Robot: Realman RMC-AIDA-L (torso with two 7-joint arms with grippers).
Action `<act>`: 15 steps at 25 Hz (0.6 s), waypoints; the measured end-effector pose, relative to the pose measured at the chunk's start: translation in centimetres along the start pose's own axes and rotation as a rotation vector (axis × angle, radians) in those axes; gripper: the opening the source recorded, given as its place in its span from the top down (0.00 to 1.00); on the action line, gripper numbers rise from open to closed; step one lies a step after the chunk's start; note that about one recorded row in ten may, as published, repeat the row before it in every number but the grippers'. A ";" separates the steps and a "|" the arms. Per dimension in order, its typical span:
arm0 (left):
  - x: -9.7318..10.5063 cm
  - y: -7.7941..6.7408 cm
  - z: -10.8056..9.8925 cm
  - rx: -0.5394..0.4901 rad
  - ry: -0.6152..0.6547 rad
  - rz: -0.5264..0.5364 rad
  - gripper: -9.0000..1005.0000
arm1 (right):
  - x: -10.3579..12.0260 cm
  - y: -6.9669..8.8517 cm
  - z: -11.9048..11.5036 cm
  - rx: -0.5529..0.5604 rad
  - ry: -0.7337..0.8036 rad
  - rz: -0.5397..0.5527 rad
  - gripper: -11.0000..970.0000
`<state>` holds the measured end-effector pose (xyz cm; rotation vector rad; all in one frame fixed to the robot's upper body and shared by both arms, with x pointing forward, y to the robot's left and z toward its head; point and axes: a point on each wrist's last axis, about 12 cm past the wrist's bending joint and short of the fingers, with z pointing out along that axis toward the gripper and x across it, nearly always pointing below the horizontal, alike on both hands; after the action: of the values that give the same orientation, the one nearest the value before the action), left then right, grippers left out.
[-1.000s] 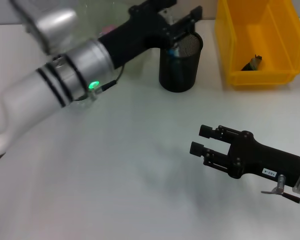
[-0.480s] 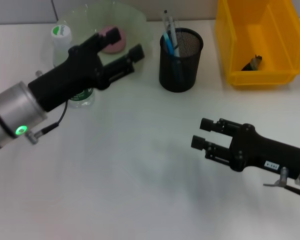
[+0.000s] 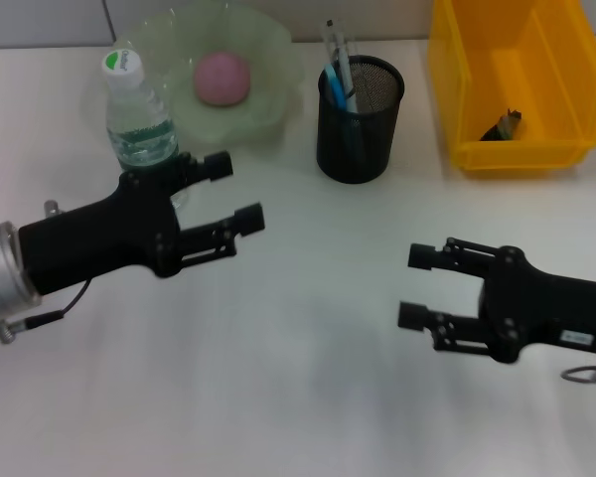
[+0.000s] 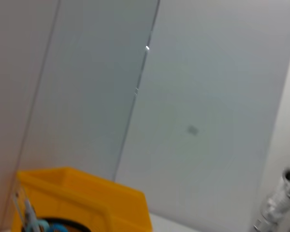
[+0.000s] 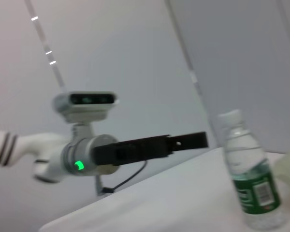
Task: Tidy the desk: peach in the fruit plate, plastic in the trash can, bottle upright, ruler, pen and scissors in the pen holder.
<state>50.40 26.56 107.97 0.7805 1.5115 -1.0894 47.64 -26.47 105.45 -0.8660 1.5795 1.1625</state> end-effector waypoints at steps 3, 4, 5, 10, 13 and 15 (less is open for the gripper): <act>0.3 -0.2 -0.7 0.033 0.052 -0.008 0.19 | -1.0 1.0 -1.3 -0.066 0.002 -0.095 0.30; 0.6 -0.4 -0.8 0.046 0.071 -0.008 0.19 | -1.0 1.0 -1.3 -0.066 0.002 -0.095 0.27; 0.9 -0.6 -0.8 0.059 0.091 -0.007 0.19 | -1.2 1.3 -1.6 -0.082 -0.002 -0.118 0.25; 1.9 -1.3 -0.5 0.094 0.156 -0.003 0.19 | -2.4 1.8 -2.4 -0.136 0.009 -0.194 0.22; 2.4 -1.7 -0.4 0.109 0.174 -0.007 0.19 | -2.5 1.7 -2.3 -0.159 0.062 -0.211 0.22; 2.5 -1.8 -0.4 0.112 0.174 -0.008 0.19 | -2.4 1.7 -2.2 -0.166 0.075 -0.211 0.22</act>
<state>48.12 26.13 105.98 0.9681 1.6105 -1.1435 46.19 -28.11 108.39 -1.1671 1.4259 1.1310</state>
